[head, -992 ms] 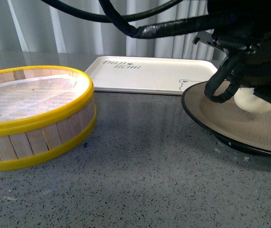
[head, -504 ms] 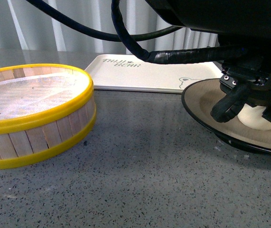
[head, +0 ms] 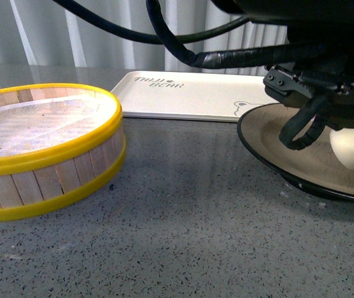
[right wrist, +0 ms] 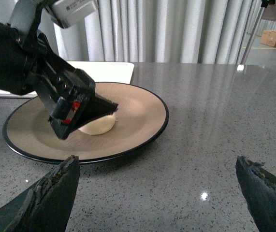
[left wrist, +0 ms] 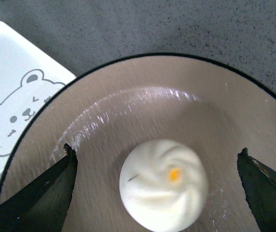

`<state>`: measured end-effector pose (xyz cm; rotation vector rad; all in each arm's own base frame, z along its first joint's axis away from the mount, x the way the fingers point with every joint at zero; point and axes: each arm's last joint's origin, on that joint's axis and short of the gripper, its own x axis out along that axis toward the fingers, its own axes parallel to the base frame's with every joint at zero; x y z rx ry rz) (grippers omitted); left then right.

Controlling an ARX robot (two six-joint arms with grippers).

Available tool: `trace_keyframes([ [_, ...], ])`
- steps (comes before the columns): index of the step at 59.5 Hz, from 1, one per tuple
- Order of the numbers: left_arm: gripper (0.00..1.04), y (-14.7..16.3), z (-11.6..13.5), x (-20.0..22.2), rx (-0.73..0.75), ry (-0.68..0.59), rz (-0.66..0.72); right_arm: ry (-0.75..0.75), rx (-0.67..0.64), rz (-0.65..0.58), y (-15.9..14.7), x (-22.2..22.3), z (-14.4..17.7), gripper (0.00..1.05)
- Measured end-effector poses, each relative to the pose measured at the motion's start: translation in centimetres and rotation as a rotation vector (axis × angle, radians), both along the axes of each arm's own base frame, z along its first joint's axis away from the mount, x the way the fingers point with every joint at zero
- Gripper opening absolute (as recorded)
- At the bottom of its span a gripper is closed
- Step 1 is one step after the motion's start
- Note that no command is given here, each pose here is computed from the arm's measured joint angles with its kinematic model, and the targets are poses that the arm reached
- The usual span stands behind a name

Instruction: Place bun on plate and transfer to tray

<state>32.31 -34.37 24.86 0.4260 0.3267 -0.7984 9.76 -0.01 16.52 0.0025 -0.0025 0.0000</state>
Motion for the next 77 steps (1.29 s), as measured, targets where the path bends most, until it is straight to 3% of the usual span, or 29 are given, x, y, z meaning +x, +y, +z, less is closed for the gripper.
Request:
trace_keyframes([
  [18, 0.98, 1.3, 2.2, 0.5, -0.053, -0.019, 0.026, 0.0, 0.0, 0.0, 0.0, 0.0, 0.0, 0.96],
  [30, 0.98, 4.3, 5.2, -0.1, -0.142, -0.072, 0.058, 0.0, 0.0, 0.0, 0.0, 0.0, 0.0, 0.96],
  [40, 0.98, 10.9, 10.2, -2.4, -0.306, -0.202, 0.168, 0.0, 0.0, 0.0, 0.0, 0.0, 0.0, 0.96],
  [47, 0.98, 16.5, 11.9, -4.9, -0.375, -0.262, 0.254, 0.0, 0.0, -0.001, 0.0, 0.0, 0.0, 0.96],
  [62, 0.98, 25.9, 9.0, -9.9, -0.403, -0.254, 0.423, 0.0, 0.0, -0.001, 0.0, 0.0, 0.0, 0.96],
  [68, 0.83, 29.3, 7.3, -12.1, -0.419, -0.322, 0.693, 0.0, 0.0, -0.001, 0.0, 0.0, 0.0, 0.96],
  [77, 0.58, 33.4, 3.2, -15.1, -0.422, -0.336, 0.775, 0.0, 0.0, -0.001, 0.0, 0.0, 0.0, 0.96],
])
